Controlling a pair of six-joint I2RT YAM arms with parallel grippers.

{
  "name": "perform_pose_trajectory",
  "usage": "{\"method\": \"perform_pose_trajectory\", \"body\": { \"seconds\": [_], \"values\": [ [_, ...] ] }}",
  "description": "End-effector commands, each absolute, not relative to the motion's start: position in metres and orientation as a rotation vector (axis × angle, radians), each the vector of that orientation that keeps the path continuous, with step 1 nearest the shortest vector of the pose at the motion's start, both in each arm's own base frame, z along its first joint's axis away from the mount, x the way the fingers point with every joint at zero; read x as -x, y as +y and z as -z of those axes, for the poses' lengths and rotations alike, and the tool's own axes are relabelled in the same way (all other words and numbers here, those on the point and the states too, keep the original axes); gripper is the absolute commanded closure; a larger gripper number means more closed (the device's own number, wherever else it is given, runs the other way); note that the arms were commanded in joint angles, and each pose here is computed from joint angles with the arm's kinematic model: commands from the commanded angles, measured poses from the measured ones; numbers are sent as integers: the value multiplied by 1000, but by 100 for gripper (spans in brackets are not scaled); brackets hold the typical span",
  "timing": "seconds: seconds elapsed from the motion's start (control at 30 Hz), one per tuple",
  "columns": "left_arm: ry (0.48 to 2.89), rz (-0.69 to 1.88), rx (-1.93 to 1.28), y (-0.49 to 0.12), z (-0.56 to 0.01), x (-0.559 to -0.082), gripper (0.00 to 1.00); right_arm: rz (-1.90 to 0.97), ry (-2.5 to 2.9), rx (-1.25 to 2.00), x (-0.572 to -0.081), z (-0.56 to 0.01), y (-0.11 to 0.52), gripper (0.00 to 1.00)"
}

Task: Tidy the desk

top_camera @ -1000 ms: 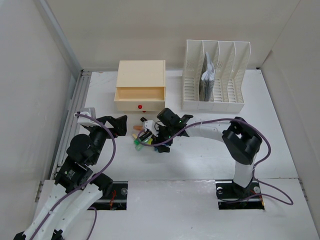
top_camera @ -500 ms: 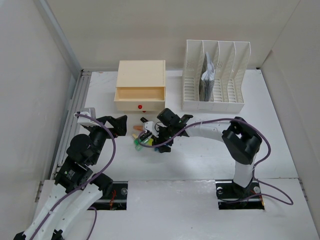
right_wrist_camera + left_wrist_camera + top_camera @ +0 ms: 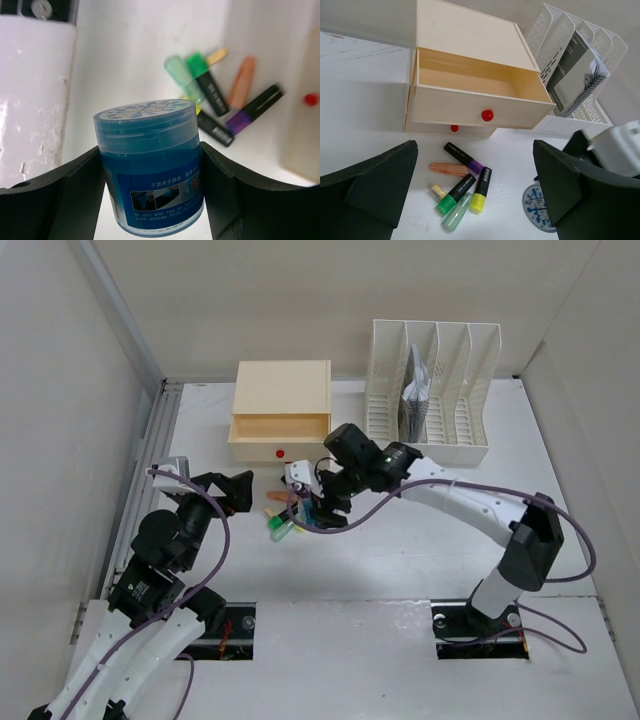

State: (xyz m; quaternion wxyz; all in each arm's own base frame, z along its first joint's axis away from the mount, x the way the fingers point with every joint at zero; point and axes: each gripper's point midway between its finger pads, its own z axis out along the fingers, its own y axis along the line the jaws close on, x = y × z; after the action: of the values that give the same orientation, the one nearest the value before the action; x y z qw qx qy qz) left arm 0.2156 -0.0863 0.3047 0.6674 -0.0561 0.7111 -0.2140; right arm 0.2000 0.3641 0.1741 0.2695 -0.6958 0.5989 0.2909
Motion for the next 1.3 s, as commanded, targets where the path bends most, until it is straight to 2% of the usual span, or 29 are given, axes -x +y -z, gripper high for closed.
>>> {"method": "perform_pose_trajectory", "body": {
  "seconds": [0.0, 0.2, 0.4, 0.7, 0.93, 1.27],
  "values": [
    [1534, 496, 152, -81, -321, -213, 0, -832, 1394, 1902, -185, -237, 368, 83],
    [1522, 494, 161, -78, -321, -211, 0, -696, 1268, 1798, -201, -310, 366, 83],
    [1523, 501, 154, -79, -321, -211, 0, -487, 1217, 1624, -248, -364, 366, 85],
    [1515, 505, 155, -78, -323, -209, 0, -247, 1316, 1403, -327, -368, 377, 85],
    [1506, 508, 157, -78, -325, -209, 0, -192, 1363, 1324, -378, -359, 385, 85],
    [1507, 515, 149, -80, -325, -209, 0, -216, 1363, 1311, -397, -360, 390, 84]
  ]
}}
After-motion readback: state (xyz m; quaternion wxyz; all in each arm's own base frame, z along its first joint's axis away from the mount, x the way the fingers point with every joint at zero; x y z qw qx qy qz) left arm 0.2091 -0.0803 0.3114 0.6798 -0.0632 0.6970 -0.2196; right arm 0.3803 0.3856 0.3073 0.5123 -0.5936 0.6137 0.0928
